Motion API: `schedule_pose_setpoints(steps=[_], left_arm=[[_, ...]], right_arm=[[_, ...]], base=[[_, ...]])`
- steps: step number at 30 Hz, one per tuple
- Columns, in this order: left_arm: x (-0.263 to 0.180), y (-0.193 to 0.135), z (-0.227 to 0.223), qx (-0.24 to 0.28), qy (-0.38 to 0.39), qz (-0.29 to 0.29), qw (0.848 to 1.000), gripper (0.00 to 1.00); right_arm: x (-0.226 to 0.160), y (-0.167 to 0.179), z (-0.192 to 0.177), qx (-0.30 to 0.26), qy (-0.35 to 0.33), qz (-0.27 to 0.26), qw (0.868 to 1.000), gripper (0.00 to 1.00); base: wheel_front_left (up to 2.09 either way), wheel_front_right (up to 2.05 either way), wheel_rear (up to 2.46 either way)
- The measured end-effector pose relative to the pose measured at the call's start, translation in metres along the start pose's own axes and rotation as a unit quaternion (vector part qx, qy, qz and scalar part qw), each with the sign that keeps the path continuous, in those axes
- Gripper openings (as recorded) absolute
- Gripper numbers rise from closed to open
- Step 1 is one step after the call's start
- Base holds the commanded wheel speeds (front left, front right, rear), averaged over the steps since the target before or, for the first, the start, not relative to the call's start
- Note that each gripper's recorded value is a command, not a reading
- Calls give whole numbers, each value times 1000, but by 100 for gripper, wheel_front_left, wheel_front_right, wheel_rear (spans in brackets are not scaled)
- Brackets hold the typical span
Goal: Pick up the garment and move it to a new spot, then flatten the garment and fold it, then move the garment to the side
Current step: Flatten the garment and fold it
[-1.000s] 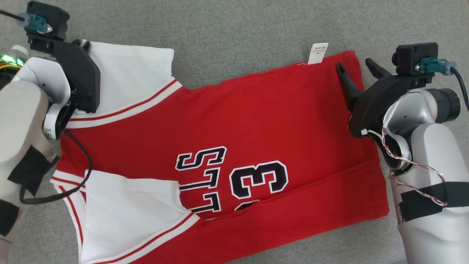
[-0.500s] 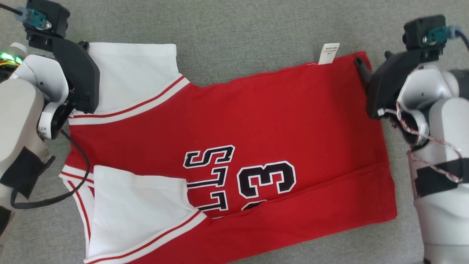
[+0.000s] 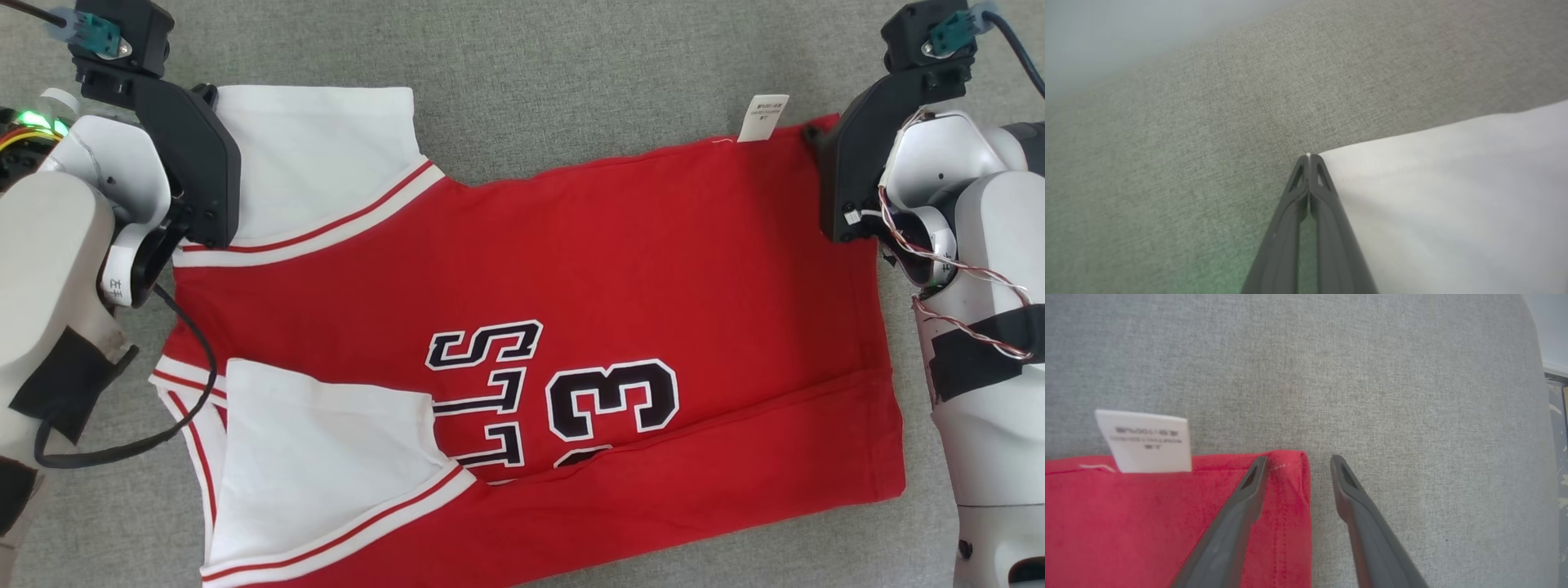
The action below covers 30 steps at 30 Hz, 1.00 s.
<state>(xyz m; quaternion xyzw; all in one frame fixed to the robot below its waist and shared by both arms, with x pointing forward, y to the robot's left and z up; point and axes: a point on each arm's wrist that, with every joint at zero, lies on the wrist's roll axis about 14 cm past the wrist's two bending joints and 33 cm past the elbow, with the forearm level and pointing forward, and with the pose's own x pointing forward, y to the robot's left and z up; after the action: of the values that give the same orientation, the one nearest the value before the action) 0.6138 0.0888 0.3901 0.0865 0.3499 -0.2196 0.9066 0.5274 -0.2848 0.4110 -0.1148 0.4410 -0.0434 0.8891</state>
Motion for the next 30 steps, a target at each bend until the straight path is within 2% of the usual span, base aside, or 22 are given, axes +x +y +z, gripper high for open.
schedule_pose_setpoints(steps=[1,2,4,6,7,15,20,30], left_arm=[[0,1,0,0,0,1,1000,0],[-1,1,-1,0,1,1,1000,0],[-1,1,-1,-1,1,1,1000,0],[-1,2,-1,-1,0,1,1000,0],[-1,2,-2,-1,0,0,1000,0],[-10,0,6,-20,-26,-11,999,0],[-34,-8,26,-45,-80,-37,995,0],[-91,-29,35,-78,-146,-70,984,0]], right_arm=[[0,1,-2,-1,5,1,1000,71],[1,0,-5,-5,13,1,1000,48],[1,2,-7,-4,15,5,1000,35],[2,4,-8,-6,16,7,1000,16],[2,3,-8,-7,14,6,1000,0],[-4,2,-5,-1,-11,11,1000,0],[-19,4,0,14,-47,23,999,0],[-57,-2,-9,29,-88,30,995,0]], base=[[0,0,0],[0,0,0],[0,0,0],[0,0,0],[0,0,0],[0,0,0],[0,0,0],[0,0,0]])
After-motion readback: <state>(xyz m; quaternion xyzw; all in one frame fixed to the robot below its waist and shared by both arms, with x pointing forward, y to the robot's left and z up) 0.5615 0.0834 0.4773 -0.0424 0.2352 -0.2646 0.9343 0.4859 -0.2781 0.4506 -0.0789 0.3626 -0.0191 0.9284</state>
